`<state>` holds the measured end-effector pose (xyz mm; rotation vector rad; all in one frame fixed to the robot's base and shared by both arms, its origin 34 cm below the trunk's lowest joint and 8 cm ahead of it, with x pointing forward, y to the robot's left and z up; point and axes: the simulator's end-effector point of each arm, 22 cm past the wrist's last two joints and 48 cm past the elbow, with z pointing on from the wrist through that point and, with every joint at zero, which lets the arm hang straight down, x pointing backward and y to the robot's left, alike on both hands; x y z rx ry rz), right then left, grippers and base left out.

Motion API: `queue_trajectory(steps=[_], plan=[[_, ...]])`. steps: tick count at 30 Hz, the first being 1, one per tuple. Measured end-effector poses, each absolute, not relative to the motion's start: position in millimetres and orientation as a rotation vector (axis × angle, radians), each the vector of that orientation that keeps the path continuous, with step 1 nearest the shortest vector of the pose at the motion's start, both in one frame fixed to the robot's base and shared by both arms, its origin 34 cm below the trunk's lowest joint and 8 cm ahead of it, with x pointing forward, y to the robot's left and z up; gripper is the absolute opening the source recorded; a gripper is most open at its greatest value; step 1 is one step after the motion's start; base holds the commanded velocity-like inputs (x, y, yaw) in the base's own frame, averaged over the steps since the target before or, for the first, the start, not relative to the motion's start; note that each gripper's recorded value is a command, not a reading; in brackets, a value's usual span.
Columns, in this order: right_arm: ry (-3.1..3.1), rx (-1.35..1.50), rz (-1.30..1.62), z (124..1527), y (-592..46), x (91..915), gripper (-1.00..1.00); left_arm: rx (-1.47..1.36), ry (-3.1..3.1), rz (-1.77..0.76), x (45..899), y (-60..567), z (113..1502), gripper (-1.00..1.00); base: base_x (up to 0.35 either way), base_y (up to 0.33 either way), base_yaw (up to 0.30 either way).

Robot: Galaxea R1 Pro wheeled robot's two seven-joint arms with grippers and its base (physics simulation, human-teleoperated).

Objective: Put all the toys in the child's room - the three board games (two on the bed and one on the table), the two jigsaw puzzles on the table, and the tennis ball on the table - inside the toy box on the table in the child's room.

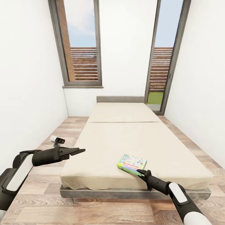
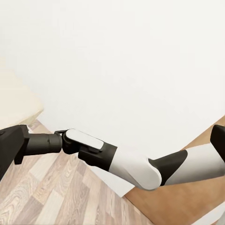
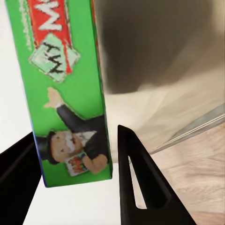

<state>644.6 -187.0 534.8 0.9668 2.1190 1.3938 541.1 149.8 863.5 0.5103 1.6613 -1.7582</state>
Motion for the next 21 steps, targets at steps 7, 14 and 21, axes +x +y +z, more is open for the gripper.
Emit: queue_trajectory(steps=[7, 14, 21], plan=[[2.122, 0.966, 1.393, 549, -187, 647, -1.0, 0.51, 1.661, -1.758, 544, 150, 879, 1.0, 0.0, 0.0, 0.0], [2.119, 0.962, 1.394, 566, -187, 652, -1.0, 0.508, 1.661, -1.758, 548, 150, 893, 1.0, 0.0, 0.0, 0.0], [2.106, 0.898, 1.39, 600, -187, 667, -1.0, 0.505, 1.664, -1.753, 551, 153, 908, 1.0, 0.0, 0.0, 0.0]])
